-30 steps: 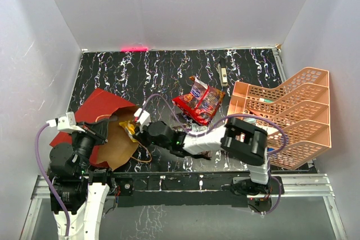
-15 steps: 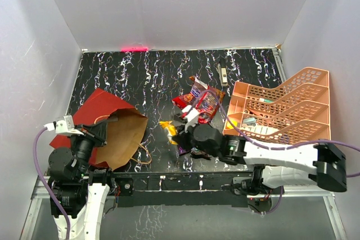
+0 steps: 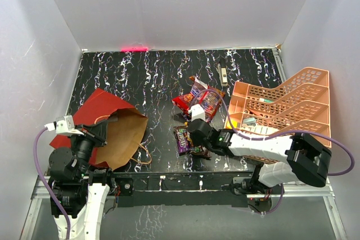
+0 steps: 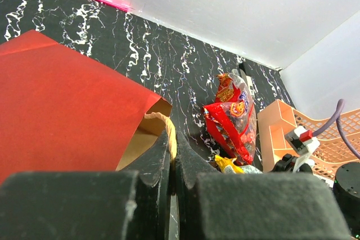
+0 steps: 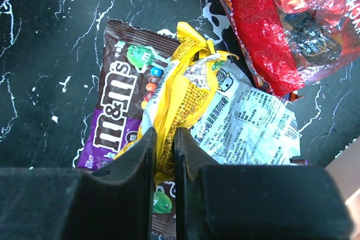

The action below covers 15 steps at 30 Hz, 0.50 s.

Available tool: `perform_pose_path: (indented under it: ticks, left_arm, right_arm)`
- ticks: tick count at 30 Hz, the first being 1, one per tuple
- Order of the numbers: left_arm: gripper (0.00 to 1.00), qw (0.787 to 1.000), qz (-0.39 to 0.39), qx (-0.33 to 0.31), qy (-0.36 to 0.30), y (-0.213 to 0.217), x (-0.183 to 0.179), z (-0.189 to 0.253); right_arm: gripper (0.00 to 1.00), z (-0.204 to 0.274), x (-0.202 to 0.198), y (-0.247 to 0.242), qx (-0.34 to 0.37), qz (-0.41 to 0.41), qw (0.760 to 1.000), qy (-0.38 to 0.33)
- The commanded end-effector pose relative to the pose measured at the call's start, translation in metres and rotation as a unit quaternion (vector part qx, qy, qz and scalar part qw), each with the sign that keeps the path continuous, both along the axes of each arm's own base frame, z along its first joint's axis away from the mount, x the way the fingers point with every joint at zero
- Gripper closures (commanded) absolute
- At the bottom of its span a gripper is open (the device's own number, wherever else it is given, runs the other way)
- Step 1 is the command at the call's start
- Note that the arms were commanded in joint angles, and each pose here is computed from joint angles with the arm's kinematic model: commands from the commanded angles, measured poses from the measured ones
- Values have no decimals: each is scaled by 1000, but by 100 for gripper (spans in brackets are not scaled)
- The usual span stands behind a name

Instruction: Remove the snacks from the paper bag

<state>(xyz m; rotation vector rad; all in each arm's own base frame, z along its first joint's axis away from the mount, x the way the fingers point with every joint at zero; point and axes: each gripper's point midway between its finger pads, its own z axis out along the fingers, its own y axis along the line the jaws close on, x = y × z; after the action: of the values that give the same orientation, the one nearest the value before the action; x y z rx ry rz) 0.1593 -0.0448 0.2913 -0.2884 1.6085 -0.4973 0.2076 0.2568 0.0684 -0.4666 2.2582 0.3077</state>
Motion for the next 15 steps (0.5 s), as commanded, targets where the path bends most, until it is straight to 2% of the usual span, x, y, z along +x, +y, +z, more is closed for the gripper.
perform_pose_path:
  ticks: [1, 9, 12, 15]
  left_arm:
    - [100, 1000, 1, 0, -9, 0, 1, 5]
    - [100, 1000, 1, 1, 2, 0, 4, 2]
    - [100, 1000, 1, 2, 4, 0, 5, 2]
    - [100, 1000, 0, 2, 5, 0, 5, 2]
  right_arm:
    - [88, 19, 13, 8, 6, -18, 1000, -20]
    - [44, 55, 5, 17, 36, 33, 998, -33]
    - [33, 70, 7, 22, 43, 59, 996, -58]
    - [29, 84, 11, 33, 53, 99, 989, -93]
